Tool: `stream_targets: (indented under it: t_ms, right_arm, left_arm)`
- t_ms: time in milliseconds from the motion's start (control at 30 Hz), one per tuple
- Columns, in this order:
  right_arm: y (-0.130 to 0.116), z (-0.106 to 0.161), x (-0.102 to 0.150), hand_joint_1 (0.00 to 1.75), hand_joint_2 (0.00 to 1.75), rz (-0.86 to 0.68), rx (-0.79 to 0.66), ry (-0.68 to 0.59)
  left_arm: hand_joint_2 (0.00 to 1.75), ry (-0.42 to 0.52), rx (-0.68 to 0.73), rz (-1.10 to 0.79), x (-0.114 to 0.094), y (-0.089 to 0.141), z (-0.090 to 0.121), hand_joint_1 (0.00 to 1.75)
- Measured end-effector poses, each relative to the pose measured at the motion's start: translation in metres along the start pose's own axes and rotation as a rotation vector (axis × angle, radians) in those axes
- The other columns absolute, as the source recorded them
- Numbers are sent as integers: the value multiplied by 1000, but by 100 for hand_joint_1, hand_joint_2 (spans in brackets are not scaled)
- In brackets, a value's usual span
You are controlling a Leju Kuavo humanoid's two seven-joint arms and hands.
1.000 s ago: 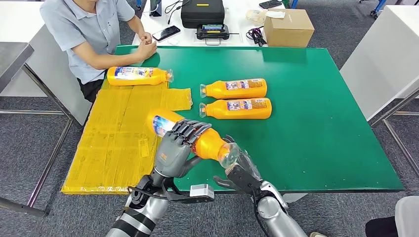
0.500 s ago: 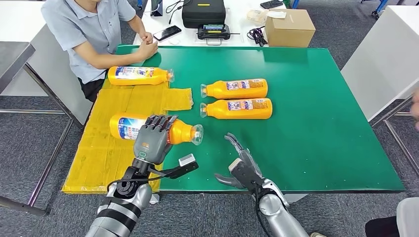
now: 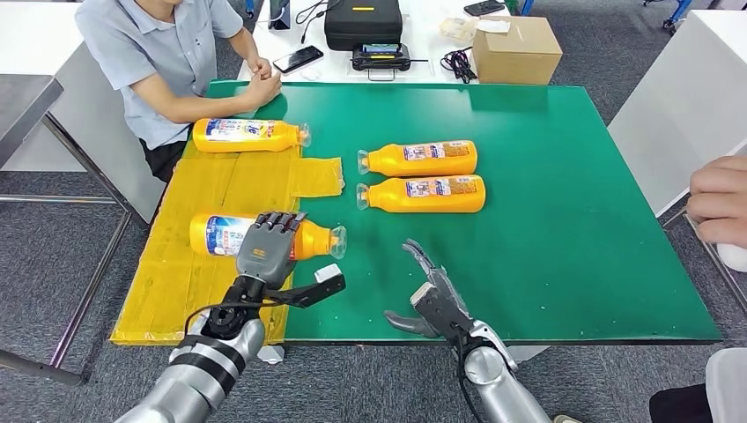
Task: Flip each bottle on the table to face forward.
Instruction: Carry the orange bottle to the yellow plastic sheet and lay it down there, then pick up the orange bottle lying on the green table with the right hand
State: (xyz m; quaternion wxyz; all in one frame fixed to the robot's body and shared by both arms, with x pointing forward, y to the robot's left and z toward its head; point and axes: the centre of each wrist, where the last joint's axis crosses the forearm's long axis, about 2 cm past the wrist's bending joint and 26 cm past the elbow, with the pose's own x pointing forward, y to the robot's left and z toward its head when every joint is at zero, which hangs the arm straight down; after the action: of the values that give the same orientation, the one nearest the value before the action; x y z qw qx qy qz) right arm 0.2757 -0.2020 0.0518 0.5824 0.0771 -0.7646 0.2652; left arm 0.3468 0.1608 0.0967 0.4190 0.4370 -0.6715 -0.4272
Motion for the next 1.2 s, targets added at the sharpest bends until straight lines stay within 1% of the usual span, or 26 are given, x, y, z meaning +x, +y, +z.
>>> stream_targets:
  t_ms: [200,333,500,533,633,667,700,1067,1200]
  right_arm:
    - [1,-2,1,0,175,-10,7,-4]
    - [1,-3,2,0,175,-12,6,-7]
    - [0,-5,2,0,175,-12,9,-11]
    - [0,-5,2,0,175,-12,9,-11]
    - [0,-5,2,0,175,-12,9,-11]
    - [0,-5,2,0,175,-12,9,-11]
    - [0,-5,2,0,175,-12,9,-11]
    - [0,-5,3,0,175,-14,9,-11]
    - [0,-5,2,0,175,-19,8,-11]
  left_arm:
    - [175,18,-91,15,-17,-10,0,173]
    - [175,28,-136,17,-24,-15,2,175]
    - [175,31,-156,-10,-28,-17,2,175]
    - [175,31,-161,-13,-29,-17,2,161]
    - [175,32,-176,-21,-31,-18,2,32]
    - [175,34,-181,-25,-31,-18,2,2]
    - [175,37,-186,-28,-32,-18,2,0]
    - [175,55,-266,-38,-34,-16,-7,0]
    - [175,42,-316,-17,-35,-15,-10,0]
